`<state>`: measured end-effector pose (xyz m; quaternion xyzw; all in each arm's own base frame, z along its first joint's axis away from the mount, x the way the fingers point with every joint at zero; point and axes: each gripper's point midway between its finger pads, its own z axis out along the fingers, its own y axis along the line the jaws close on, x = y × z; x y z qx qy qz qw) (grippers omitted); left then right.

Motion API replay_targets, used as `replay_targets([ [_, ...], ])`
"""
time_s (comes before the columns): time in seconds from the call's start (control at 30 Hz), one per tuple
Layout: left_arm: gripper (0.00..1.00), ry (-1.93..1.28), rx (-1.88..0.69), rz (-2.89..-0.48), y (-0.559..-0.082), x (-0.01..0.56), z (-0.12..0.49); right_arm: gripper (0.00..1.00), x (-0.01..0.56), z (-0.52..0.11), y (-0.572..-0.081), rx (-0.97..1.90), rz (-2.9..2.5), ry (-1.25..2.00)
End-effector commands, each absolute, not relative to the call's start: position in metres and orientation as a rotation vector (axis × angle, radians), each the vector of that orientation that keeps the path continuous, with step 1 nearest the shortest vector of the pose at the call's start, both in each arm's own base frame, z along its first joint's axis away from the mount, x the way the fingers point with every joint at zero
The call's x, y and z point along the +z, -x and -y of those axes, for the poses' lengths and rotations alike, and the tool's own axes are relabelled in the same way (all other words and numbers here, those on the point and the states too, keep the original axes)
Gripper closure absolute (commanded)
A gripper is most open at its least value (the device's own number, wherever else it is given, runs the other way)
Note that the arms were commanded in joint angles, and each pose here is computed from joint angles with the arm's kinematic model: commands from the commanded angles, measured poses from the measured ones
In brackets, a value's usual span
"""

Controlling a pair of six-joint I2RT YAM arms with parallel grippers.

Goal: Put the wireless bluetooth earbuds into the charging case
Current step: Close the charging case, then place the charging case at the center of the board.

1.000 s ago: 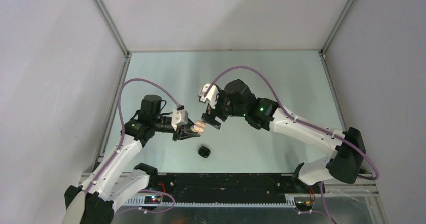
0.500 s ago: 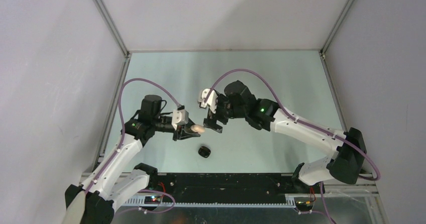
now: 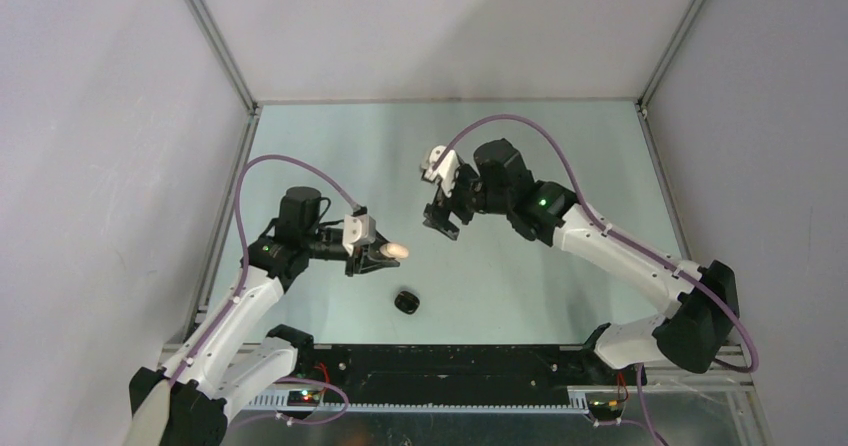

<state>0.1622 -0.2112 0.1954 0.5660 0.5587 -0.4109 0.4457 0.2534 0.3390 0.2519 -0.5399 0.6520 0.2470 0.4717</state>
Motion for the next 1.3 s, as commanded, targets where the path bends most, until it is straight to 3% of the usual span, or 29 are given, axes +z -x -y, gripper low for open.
replay_targets([
  [0.0,0.89,-1.351,-0.951,-1.381,-0.18,0.2,0.212,0.12,0.276,-0.323,-0.262,0.614,-1.572,1.248],
  [0.3,0.9,-1.253,-0.869,-1.446,-0.206,0.199,0.21,0.12,0.313,-0.241,-0.321,0.336,-1.597,1.005],
  [0.6,0.94,-1.157,-0.793,-1.554,-0.238,0.191,0.207,0.08,0.361,-0.157,-0.33,0.329,-1.582,0.748],
  [1.03,0.95,-1.2,-0.796,-1.669,-0.264,0.189,0.212,0.06,0.295,-0.182,-0.305,0.51,-1.712,0.899],
  [1.27,0.96,-1.106,-0.823,-1.838,-0.282,0.16,0.211,0.06,0.276,-0.195,-0.298,0.534,-1.721,0.973],
])
